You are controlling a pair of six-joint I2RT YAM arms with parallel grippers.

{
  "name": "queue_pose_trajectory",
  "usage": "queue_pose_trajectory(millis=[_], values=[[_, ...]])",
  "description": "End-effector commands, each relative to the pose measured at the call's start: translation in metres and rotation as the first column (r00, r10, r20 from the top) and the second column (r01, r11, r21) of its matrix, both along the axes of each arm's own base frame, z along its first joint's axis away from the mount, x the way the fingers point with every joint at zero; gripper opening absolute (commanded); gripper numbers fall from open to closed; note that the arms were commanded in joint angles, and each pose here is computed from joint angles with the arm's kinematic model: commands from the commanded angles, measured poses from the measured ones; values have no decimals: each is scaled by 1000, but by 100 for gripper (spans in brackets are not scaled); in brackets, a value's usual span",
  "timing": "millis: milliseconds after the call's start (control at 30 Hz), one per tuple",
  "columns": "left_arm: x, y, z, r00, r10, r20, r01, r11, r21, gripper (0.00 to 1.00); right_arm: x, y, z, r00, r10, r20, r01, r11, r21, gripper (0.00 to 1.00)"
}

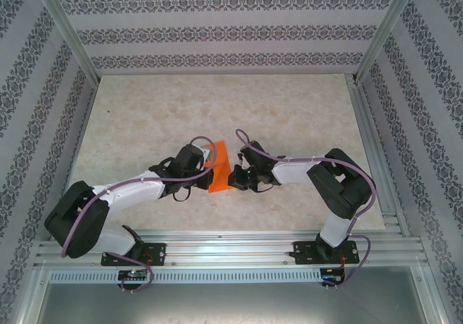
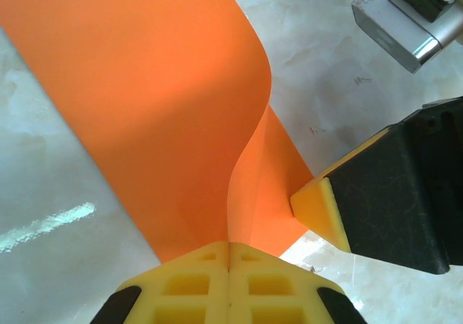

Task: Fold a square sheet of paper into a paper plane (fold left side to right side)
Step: Fold the triangle a second time at the center of the table.

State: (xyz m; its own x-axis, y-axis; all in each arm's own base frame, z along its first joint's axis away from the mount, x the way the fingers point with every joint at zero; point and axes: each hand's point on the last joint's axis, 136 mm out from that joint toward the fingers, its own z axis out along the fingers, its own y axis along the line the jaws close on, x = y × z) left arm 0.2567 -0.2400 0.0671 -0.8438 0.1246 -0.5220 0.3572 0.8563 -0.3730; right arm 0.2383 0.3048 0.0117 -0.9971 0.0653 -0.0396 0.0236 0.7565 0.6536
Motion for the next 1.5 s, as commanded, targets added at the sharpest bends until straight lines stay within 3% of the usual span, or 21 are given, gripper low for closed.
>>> queue_pose_trajectory(millis=[0,967,1467], values=[[5,0,1,999,-32,-8,32,999,10,0,-14,-14,-28,999,11,-41,-15,993,-113,5],[30,19,-30,999,10,-32,-7,996,85,0,-20,-19,-36,998,25,-58,-34,988,-153,5],[39,11,-30,1000,-2,-24,4,999,53,0,-20,-19,-36,998,30,-62,-39,987,-155,5]])
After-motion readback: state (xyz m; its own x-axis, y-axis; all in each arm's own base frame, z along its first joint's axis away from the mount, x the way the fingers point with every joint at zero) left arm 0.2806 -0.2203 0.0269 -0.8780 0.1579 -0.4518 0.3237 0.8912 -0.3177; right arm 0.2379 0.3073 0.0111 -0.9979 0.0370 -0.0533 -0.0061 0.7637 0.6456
